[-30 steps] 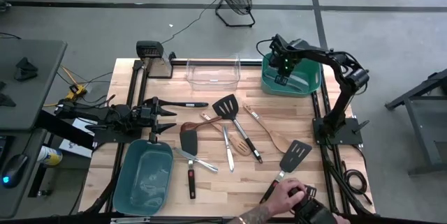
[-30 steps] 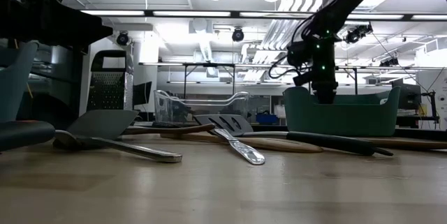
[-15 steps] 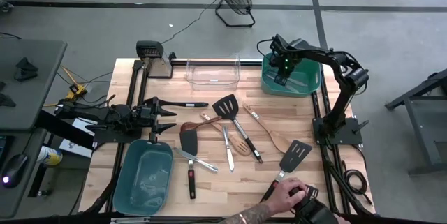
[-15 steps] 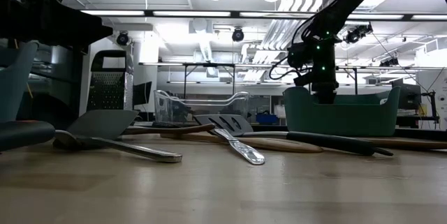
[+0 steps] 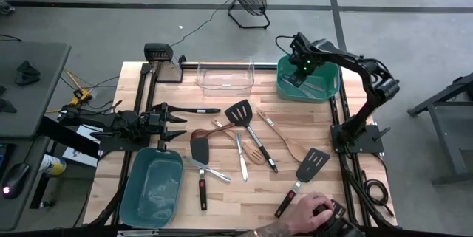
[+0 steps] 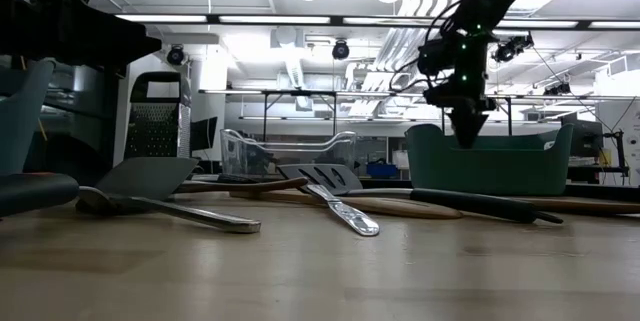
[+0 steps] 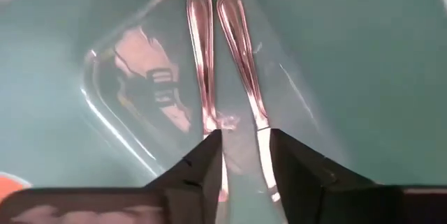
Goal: Pick & Place Kitchen Items
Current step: Put the left dinner knife into the green bin
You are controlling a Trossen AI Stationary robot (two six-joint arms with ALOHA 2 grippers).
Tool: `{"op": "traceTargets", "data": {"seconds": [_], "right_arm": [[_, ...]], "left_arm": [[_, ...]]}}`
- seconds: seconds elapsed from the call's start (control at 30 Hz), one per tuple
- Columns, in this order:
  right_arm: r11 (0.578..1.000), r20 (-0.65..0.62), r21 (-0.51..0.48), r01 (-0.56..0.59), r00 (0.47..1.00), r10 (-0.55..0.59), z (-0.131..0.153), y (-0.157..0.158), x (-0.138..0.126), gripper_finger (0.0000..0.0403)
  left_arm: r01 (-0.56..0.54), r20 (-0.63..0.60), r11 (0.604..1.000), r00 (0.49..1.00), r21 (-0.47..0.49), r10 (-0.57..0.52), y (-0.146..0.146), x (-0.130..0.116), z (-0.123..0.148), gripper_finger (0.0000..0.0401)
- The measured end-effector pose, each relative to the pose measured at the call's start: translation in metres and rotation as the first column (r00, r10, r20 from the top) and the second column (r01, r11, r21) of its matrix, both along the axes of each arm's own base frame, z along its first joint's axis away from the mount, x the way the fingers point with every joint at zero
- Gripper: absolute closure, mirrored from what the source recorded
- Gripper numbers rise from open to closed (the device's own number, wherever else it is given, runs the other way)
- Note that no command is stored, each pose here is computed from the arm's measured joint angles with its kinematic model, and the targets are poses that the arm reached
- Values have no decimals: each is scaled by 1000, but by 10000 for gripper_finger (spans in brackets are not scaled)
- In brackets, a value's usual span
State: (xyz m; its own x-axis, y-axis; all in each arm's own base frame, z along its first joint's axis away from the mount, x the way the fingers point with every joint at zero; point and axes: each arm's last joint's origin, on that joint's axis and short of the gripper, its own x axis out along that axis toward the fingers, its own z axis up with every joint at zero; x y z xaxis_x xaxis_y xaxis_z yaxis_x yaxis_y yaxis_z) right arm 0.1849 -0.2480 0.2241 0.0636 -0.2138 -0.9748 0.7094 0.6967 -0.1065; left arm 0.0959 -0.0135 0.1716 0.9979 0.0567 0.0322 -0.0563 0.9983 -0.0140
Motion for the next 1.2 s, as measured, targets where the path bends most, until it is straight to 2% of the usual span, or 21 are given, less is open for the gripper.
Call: {"op": "traceTargets", "data": {"seconds": [0.13, 0.27, 0.43, 0.6, 0.77, 0.87, 0.93, 1.07, 1.2], "right_arm": [[999, 41, 0, 46, 998, -46, 9, 7, -1, 240], [1000, 126, 2, 10, 992, -10, 17, 21, -1, 215], [985, 249, -145, -93, 960, 127, 31, 49, 0, 209], [932, 346, -331, -147, 900, 264, 56, 75, -4, 208], [896, 426, -414, -160, 836, 346, 72, 99, -17, 208], [857, 446, -468, -217, 779, 440, 75, 115, -25, 208], [807, 436, -523, -276, 727, 531, 74, 126, -30, 208], [681, 423, -652, -334, 585, 692, 70, 148, -41, 208], [602, 456, -735, -311, 429, 779, 68, 167, -52, 208]], "left_arm": [[1, 0, 1000, 1000, 0, -1, 0, 0, 0, 217], [0, 0, 1000, 1000, 0, 0, 0, 0, 0, 217], [0, 0, 1000, 1000, 0, 0, 0, 0, 0, 217], [0, 0, 1000, 1000, 0, 0, 0, 0, 0, 217], [0, 0, 1000, 1000, 0, 0, 0, 0, 0, 217], [0, 0, 1000, 1000, 0, 0, 0, 0, 0, 217], [0, 0, 1000, 1000, 0, 0, 0, 0, 0, 217], [0, 0, 1000, 1000, 0, 0, 0, 0, 0, 217], [1, 0, 1000, 1000, 0, -1, 0, 0, 0, 217]]}}
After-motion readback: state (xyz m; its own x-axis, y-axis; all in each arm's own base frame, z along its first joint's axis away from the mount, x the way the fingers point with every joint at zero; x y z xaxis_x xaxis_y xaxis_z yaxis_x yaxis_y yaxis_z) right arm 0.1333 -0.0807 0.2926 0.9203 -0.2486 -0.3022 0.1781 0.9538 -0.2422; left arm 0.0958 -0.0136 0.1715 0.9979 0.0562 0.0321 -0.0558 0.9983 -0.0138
